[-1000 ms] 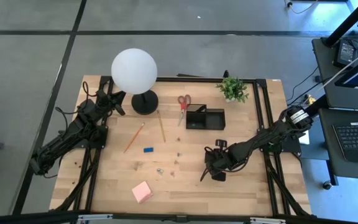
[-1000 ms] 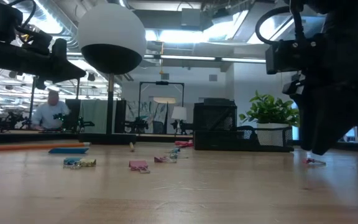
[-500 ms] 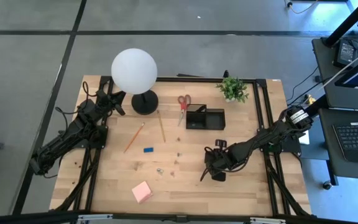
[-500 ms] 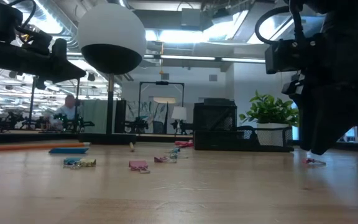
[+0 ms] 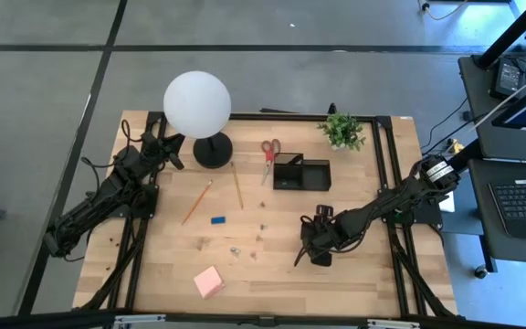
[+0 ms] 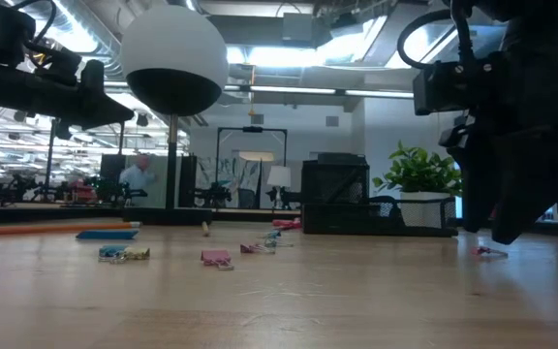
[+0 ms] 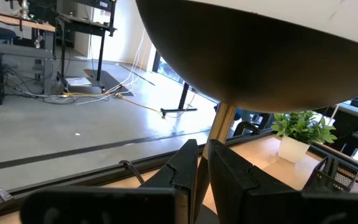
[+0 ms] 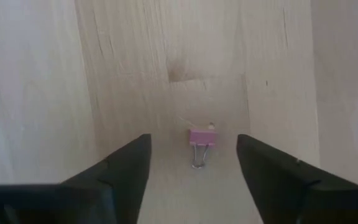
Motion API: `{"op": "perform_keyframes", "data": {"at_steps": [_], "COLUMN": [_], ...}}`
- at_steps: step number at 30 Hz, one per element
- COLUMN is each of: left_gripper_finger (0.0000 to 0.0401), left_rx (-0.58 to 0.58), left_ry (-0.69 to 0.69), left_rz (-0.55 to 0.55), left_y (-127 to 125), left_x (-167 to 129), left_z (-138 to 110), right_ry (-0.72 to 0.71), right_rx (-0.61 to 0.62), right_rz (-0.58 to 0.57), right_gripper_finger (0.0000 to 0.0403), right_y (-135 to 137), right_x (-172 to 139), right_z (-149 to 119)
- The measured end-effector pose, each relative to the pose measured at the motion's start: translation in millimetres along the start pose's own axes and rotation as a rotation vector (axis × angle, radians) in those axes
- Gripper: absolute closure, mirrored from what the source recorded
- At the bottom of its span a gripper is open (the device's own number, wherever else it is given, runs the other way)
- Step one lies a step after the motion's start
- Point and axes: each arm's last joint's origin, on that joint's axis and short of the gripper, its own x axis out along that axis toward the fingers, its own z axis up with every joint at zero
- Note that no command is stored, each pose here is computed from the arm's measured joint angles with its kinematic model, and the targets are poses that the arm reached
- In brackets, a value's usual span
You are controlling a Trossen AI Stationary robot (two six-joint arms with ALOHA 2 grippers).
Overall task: Pick and place office supplies into organizer
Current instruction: Put the pink clip binder into the black desk organizer
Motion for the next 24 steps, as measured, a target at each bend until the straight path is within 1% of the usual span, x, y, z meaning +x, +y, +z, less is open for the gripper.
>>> {"op": "perform_keyframes", "data": {"at_steps": [3, 6, 9, 20, 24], "left_gripper_finger": [0.0368, 0.0368, 0.0368, 0.0368, 0.0368], "left_rx": [0.0, 0.0, 0.0, 0.0, 0.0], "left_ry": [0.0, 0.0, 0.001, 0.001, 0.001], "left_rz": [0.0, 0.0, 0.0, 0.0, 0.0], "left_y": [0.0, 0.0, 0.0, 0.0, 0.0], "left_x": [0.0, 0.0, 0.0, 0.0, 0.0], "left_z": [0.0, 0.0, 0.0, 0.0, -0.1], "right_ry": [0.0, 0.0, -0.001, 0.002, 0.015], "right_rx": [0.006, 0.03, 0.052, 0.045, 0.048], "right_rz": [0.0, 0.0, 0.001, 0.024, 0.039], "right_gripper_finger": [0.0141, 0.0135, 0.0134, 0.0134, 0.0141], "right_y": [0.0, 0.0, 0.1, -3.0, -7.7], "right_x": [0.0, 0.0, -0.1, 1.1, 2.5], "right_z": [0.0, 0.0, 0.1, 3.6, 6.3]}}
